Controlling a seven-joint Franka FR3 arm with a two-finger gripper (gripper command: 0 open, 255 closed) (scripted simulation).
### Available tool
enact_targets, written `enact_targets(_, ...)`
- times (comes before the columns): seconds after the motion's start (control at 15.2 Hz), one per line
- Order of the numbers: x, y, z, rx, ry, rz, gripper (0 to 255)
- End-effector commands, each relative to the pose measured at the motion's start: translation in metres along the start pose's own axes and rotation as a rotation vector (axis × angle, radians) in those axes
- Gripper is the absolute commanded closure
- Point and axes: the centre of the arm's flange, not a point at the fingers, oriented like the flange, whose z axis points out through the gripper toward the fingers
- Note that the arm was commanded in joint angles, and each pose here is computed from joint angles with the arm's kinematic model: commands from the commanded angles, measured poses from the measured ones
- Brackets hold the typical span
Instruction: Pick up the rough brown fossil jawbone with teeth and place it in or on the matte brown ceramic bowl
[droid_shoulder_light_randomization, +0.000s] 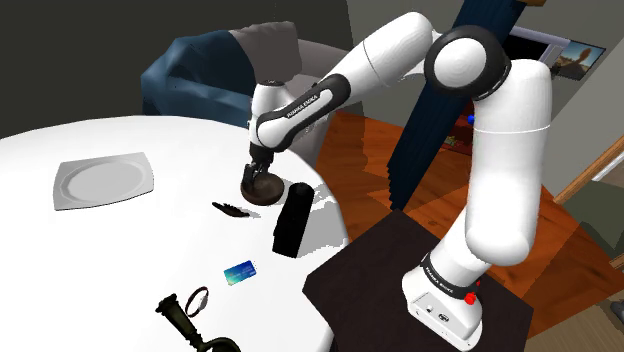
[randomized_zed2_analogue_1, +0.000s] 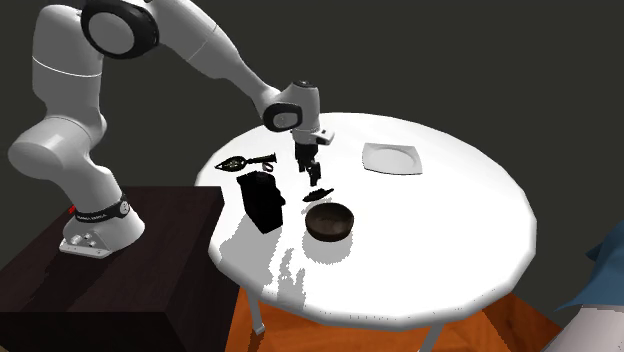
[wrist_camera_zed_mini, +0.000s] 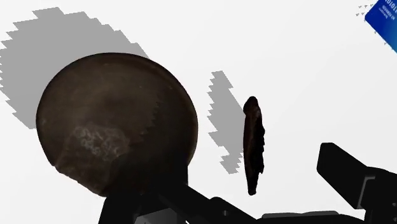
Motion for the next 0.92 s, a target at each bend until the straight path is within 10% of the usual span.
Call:
enact_targets(0.0, 0.013, -0.008, 0.023, 0.01, -0.004, -0.015, 0)
enact_targets(0.86, 0.061, -0.038, 0.13, 0.047, -0.022, -0.074, 0)
